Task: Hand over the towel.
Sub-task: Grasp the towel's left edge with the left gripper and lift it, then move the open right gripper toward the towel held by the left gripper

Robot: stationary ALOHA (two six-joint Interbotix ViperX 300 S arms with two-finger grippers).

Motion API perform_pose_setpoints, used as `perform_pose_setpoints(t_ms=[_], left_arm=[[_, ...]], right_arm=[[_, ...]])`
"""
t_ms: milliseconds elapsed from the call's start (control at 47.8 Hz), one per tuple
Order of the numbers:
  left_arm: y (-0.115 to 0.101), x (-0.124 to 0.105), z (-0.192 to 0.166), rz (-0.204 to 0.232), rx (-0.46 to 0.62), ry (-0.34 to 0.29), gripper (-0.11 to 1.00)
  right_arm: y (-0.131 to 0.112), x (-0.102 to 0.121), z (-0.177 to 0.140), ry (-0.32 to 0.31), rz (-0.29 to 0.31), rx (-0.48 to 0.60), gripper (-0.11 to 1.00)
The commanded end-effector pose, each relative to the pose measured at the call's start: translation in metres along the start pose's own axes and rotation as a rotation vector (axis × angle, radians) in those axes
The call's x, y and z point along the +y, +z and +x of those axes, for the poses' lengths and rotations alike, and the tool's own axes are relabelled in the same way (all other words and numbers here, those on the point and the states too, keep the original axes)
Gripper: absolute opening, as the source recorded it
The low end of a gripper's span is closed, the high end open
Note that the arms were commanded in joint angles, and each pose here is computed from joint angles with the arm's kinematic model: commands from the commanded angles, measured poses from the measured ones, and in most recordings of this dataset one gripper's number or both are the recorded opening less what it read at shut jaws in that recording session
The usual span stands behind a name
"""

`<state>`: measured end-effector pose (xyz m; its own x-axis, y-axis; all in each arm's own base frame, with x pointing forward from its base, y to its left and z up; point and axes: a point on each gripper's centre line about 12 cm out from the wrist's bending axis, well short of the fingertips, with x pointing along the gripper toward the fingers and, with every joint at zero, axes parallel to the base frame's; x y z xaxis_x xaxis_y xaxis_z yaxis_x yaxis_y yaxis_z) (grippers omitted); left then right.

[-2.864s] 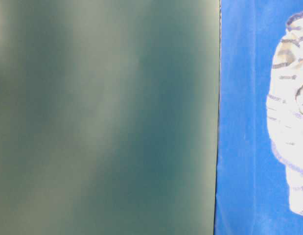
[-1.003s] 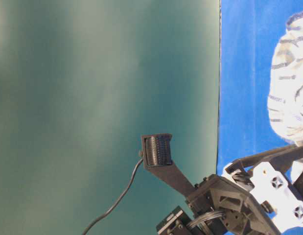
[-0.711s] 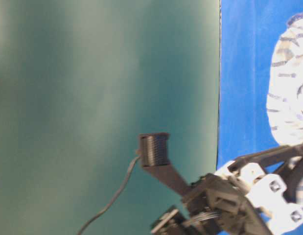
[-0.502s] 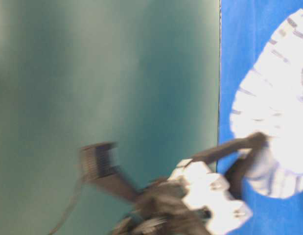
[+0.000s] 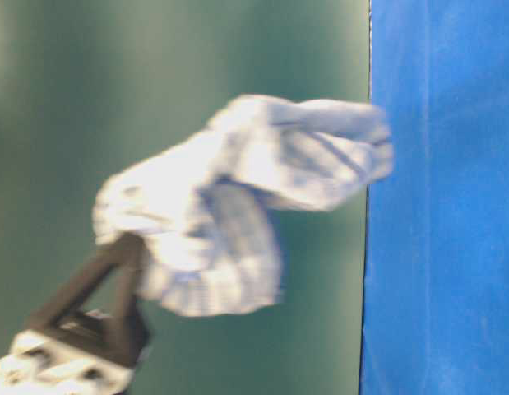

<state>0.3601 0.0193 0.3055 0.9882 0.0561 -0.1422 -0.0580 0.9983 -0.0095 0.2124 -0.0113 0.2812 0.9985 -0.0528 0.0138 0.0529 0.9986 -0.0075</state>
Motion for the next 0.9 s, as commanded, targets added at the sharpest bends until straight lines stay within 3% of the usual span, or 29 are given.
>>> perform_pose_setpoints(t_ms=[0,314,543,606,753,836,878], left_arm=[[0.018,0.000,-0.010,0.004,-0.077,0.001,0.07],[0.018,0.000,-0.011,0.004,-0.083,0.001,0.07],[0.019,0.002,-0.011,0.002,-0.089,0.006,0.07],[0.019,0.002,-0.011,0.002,-0.094,0.006,0.07],[0.020,0.003,-0.011,0.004,-0.101,0.008,0.07],[0.021,0.003,-0.011,0.002,-0.103,0.008,0.07],[0.021,0.003,-0.011,0.001,-0.104,0.008,0.07]], right_arm=[[0.009,0.000,0.005,-0.002,0.000,-0.026,0.00],[0.008,-0.001,0.017,-0.003,0.012,-0.012,0.00],[0.010,-0.001,0.050,-0.002,0.032,0.009,0.01],[0.008,-0.001,0.062,-0.003,0.037,0.031,0.15],[-0.005,0.000,0.095,-0.003,0.037,0.095,0.60],[-0.008,0.001,0.113,0.000,0.051,0.110,0.73],[-0.009,0.003,0.124,0.004,0.061,0.117,0.73]])
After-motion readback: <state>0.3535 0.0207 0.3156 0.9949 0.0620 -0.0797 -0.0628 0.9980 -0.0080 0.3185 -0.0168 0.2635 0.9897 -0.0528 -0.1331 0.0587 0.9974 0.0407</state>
